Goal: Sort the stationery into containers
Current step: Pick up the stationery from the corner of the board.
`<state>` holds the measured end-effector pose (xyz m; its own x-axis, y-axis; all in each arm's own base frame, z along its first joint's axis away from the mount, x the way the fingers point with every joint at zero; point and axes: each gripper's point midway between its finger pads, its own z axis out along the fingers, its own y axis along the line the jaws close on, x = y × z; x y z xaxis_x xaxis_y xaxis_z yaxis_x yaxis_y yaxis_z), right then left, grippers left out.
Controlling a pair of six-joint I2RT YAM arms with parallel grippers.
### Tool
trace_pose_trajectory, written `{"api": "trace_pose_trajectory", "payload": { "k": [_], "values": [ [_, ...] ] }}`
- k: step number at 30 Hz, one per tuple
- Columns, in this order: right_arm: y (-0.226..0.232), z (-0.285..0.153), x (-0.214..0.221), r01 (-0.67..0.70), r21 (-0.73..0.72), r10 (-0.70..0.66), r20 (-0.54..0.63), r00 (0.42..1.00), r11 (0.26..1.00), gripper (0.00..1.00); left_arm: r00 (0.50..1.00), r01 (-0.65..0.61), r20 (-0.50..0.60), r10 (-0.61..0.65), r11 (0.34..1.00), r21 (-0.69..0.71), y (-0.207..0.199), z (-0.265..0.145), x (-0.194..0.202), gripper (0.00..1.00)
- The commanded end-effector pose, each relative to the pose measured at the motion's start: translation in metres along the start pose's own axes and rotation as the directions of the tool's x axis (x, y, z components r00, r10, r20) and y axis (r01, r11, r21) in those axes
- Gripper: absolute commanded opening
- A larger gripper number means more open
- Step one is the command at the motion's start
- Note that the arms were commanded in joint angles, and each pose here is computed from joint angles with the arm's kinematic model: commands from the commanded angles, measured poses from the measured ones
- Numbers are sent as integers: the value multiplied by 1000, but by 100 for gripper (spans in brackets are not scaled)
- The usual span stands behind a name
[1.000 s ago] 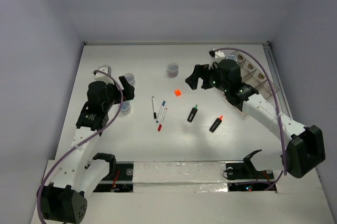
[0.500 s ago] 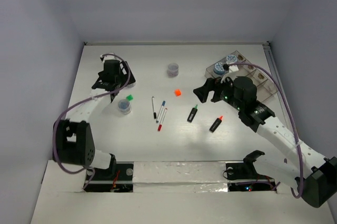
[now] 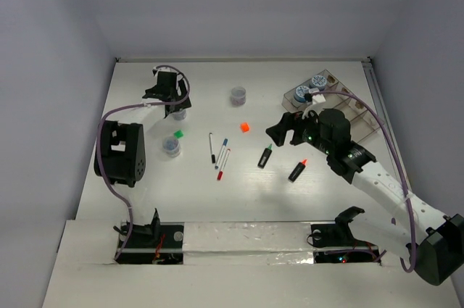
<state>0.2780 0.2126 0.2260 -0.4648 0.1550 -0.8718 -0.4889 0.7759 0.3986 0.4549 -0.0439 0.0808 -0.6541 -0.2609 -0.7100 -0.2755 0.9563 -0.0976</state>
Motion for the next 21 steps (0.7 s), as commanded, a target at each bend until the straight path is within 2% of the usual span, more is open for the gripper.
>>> {"api": "trace_pose_trajectory", "payload": {
  "k": [1, 7, 10, 13, 16, 17, 19, 21],
  "values": [
    [10, -1, -12, 29, -40, -27, 41, 999, 999, 100, 999, -46, 23, 46, 999, -17, -3, 3, -18, 86],
    [10, 0, -12, 30, -38, -28, 38, 999, 999, 100, 995, -99, 2, 99, 995, 6, -19, 12, -11, 85],
    [9, 2, -10, 27, -37, -26, 33, 999, 999, 100, 994, -111, -3, 111, 994, -5, -21, 14, -10, 80],
    [8, 1, -11, 29, -32, -28, 37, 999, 999, 100, 993, -116, -3, 116, 993, -23, -18, 17, -7, 64],
    [6, 0, -11, 31, -19, -31, 41, 999, 999, 100, 993, -119, -9, 119, 992, -36, -15, 18, -6, 28],
    [5, -1, -12, 31, -14, -31, 44, 999, 999, 100, 993, -120, -7, 120, 992, -38, -15, 17, -8, 11],
    [3, -3, -15, 32, 0, -32, 61, 998, 999, 100, 992, -125, 11, 126, 992, -30, -21, 8, -19, 0],
    [2, -9, -21, 33, 15, -34, 87, 996, 999, 100, 985, -159, 66, 158, 987, 6, -46, -14, -34, 0]
  ]
}}
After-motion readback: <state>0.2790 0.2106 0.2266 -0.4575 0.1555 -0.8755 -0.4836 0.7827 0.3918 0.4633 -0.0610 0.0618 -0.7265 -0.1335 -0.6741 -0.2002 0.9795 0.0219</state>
